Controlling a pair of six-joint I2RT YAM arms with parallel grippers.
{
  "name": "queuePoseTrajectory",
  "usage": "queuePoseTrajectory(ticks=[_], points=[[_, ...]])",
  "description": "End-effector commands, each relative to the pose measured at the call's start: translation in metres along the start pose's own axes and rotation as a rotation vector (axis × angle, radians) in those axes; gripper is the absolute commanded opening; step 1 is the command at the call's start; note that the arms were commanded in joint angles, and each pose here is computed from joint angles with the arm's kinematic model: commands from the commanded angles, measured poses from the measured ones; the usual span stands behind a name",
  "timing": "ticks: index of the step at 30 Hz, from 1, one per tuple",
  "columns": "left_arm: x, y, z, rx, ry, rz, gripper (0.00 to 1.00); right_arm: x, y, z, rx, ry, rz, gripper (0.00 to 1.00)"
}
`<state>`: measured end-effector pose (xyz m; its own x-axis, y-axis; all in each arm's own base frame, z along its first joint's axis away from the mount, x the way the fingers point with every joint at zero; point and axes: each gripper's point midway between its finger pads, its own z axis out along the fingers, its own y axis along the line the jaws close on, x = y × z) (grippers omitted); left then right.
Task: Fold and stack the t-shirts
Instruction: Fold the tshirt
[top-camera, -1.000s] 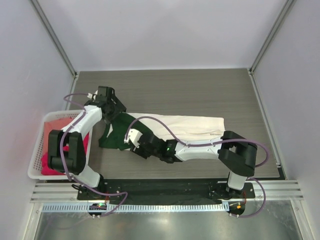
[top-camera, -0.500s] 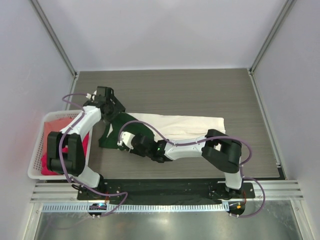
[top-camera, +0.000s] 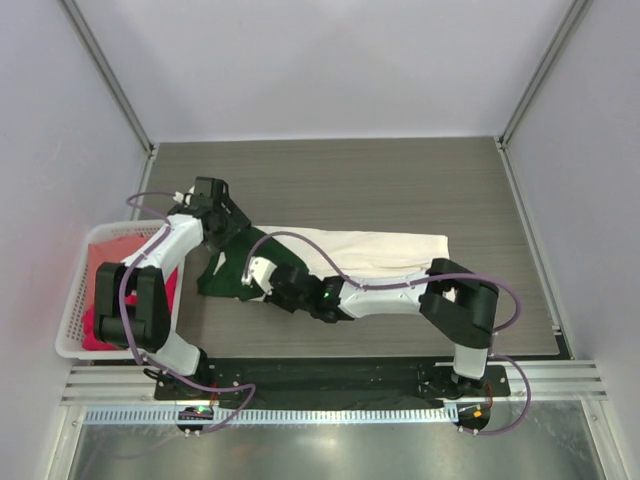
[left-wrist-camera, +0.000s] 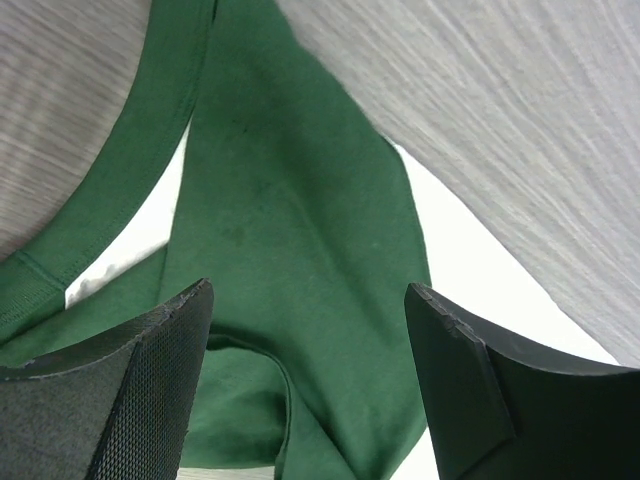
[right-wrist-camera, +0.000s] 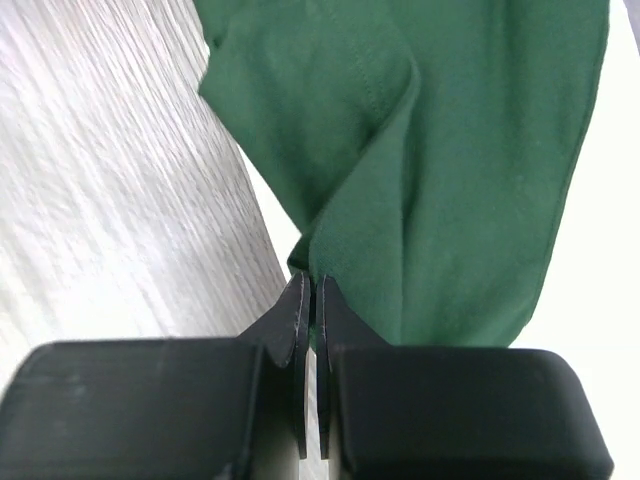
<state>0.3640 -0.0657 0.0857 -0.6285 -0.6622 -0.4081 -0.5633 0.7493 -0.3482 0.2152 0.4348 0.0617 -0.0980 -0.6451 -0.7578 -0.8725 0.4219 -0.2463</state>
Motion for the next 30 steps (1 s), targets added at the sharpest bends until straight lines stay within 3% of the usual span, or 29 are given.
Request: queuePoseTrajectory(ticks=[1,5,6,14,17,24,25,28,29,30], points=[[-0.001,0.001,0.0,0.016,-0.01,0.002,0.78,-0.028,-0.005,-0.021,-0.054,-0.097,0.146,0.01],[0.005,0.006,0.002,0.013,-0.002,0.009,0.78,-0.016,-0.017,-0.018,-0.111,-0.085,0.27,0.01],[0.005,0.005,0.001,0.02,-0.003,0.011,0.78,-0.016,-0.007,-0.019,-0.199,-0.086,0.293,0.01],[0.017,0.012,-0.001,0.047,0.009,0.014,0.78,-0.016,-0.024,-0.017,-0.424,-0.128,0.594,0.02],[0.017,0.01,-0.003,0.057,0.007,0.016,0.78,-0.019,-0.034,-0.022,-0.501,-0.18,0.667,0.04],[0.029,0.008,-0.001,0.078,0.037,0.043,0.78,-0.012,-0.046,-0.013,-0.643,-0.162,0.83,0.14],[0.031,0.01,-0.001,0.073,0.038,0.042,0.78,-0.013,-0.054,-0.015,-0.652,-0.2,0.871,0.18],[0.041,0.018,0.003,0.065,0.053,0.03,0.78,-0.007,-0.056,-0.024,-0.726,-0.226,0.997,0.44],[0.041,0.018,0.004,0.073,0.049,0.028,0.78,-0.016,-0.068,-0.03,-0.74,-0.318,0.973,0.6],[0.042,0.018,0.004,0.077,0.049,0.025,0.78,-0.014,-0.067,-0.033,-0.768,-0.327,0.978,0.69]])
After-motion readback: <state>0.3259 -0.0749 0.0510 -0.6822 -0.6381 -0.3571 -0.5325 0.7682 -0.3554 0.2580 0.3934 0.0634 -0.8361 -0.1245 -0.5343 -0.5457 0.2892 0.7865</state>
